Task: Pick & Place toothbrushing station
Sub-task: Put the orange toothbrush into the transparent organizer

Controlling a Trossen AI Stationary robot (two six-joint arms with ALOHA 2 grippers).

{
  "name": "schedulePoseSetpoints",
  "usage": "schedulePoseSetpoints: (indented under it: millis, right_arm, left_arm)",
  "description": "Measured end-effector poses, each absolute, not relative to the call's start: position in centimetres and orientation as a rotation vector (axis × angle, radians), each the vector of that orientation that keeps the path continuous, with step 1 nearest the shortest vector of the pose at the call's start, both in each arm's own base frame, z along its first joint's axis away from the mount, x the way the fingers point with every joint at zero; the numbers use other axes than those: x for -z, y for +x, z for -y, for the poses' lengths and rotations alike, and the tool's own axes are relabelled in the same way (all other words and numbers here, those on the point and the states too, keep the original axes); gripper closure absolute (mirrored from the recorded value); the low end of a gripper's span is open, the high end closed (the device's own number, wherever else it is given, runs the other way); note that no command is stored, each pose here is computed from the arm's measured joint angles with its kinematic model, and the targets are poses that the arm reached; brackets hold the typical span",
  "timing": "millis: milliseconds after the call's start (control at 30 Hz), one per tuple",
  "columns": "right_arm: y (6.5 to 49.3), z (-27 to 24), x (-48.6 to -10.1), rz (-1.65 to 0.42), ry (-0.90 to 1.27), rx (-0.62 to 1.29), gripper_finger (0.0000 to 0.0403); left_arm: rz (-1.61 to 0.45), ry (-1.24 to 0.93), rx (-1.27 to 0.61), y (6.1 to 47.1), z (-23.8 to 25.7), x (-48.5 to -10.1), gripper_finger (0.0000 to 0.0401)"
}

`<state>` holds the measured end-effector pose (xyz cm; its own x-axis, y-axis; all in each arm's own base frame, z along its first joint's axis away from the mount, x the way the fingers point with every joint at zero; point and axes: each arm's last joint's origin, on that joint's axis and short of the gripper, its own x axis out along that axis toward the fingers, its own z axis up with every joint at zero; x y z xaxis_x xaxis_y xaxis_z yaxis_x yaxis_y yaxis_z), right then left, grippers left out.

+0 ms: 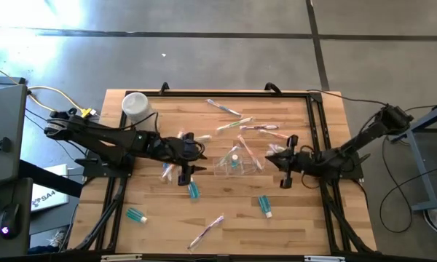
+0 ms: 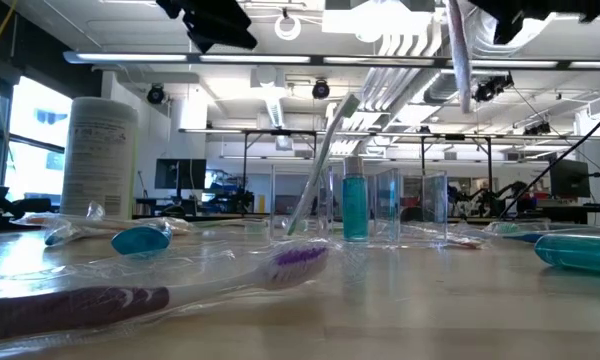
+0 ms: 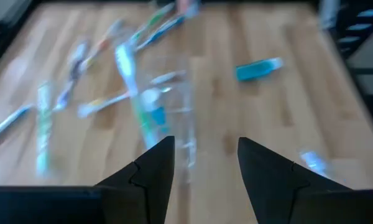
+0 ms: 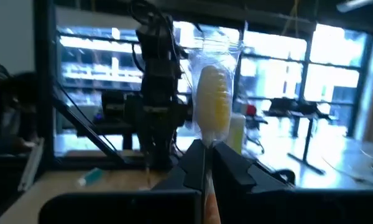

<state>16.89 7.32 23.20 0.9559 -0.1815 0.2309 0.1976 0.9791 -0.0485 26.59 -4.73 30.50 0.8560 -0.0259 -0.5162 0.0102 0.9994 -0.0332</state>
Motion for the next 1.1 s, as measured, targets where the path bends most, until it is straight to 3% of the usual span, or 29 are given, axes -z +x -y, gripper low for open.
schedulePoseSetpoints:
  millis: [333,667,1100]
  right_arm:
    - [16.8,-2.2,-20.7,0.361,-0.039,0.085,0.0398]
    - [18.4,0.3,-18.7,0.289,0.020,-0.041,0.0398]
    - [21.7,1.9,-16.9,0.204,0.035,-0.097,0.0398]
  left_arm:
    - [-0.530,-0.048,0.031,26.7,4.8,-30.0,0.0230]
    - [-0.473,-0.038,0.087,26.5,6.9,-30.5,0.0230]
    - [-0.415,0.040,-0.016,24.9,10.9,-30.4,0.0231]
